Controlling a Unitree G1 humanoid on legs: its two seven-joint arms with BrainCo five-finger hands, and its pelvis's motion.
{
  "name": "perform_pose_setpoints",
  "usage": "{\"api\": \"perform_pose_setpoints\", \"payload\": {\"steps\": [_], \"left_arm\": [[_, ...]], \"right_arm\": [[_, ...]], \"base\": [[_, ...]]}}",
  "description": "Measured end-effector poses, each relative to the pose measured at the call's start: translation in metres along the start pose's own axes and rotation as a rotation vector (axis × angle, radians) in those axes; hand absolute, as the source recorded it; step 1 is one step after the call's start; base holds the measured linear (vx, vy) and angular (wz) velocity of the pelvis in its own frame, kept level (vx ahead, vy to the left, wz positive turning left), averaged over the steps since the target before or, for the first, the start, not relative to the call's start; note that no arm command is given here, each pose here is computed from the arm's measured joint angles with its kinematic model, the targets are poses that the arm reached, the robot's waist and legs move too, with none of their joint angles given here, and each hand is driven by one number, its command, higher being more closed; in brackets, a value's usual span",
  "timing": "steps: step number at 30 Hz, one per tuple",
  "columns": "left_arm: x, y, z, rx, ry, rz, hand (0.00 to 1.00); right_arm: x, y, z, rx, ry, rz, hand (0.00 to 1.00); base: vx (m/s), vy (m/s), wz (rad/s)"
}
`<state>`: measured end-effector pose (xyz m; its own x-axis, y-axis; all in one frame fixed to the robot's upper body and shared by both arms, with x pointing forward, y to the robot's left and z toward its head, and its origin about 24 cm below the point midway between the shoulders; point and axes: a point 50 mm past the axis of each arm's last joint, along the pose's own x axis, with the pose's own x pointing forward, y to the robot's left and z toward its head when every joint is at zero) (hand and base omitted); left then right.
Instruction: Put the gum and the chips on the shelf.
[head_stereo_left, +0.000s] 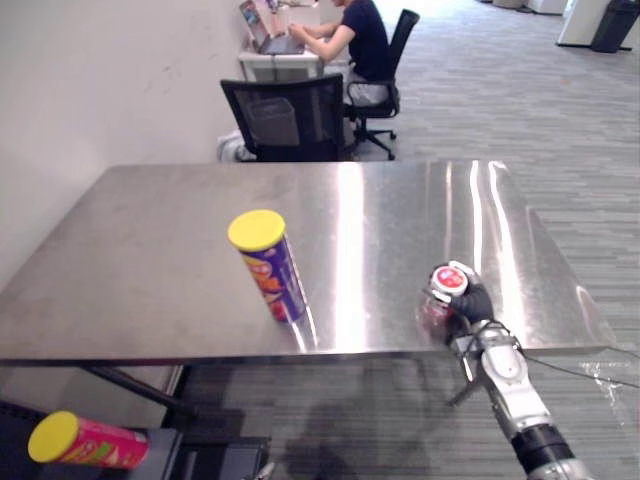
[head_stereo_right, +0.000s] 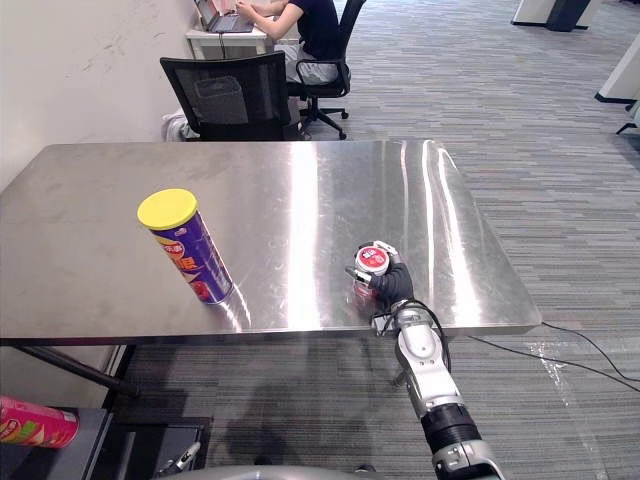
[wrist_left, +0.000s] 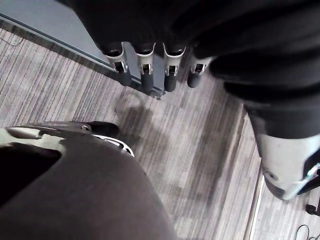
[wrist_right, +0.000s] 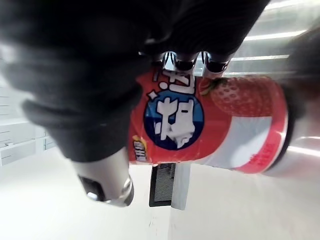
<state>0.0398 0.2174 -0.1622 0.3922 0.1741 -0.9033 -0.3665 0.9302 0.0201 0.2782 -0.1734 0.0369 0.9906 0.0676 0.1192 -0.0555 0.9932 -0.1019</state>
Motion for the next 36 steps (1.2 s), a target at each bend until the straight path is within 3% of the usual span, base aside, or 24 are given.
{"api": "perform_pose_setpoints", "payload": {"steps": [9,17,25,32,36], "left_arm": [[0.000,0.000,0.005,0.033,-0.023,-0.001,0.00],[-0.001,0.004,0.004,0.000,-0.026,0.021,0.00],[-0.002,0.005,0.003,-0.024,-0.027,0.024,0.00],[0.002,-0.006,0.005,-0.255,0.023,-0.102,0.00],[0.001,-0.014,0.005,-0.284,0.016,-0.168,0.00]], "right_arm": [[0.002,0.000,0.007,0.022,-0.021,-0.051,1.00],[0.005,-0.022,0.081,0.142,-0.317,-0.045,1.00],[0.000,-0.026,0.096,0.193,-0.378,-0.029,1.00],[-0.001,-0.004,0.093,0.232,-0.362,0.088,1.00],[0.017,0.021,0.101,0.263,-0.374,0.211,1.00]], "base": [[0.00,0.000,0.00],[0.00,0.000,0.00],[0.00,0.000,-0.02],[-0.06,-0.021,0.20],[-0.16,-0.085,0.92]]}}
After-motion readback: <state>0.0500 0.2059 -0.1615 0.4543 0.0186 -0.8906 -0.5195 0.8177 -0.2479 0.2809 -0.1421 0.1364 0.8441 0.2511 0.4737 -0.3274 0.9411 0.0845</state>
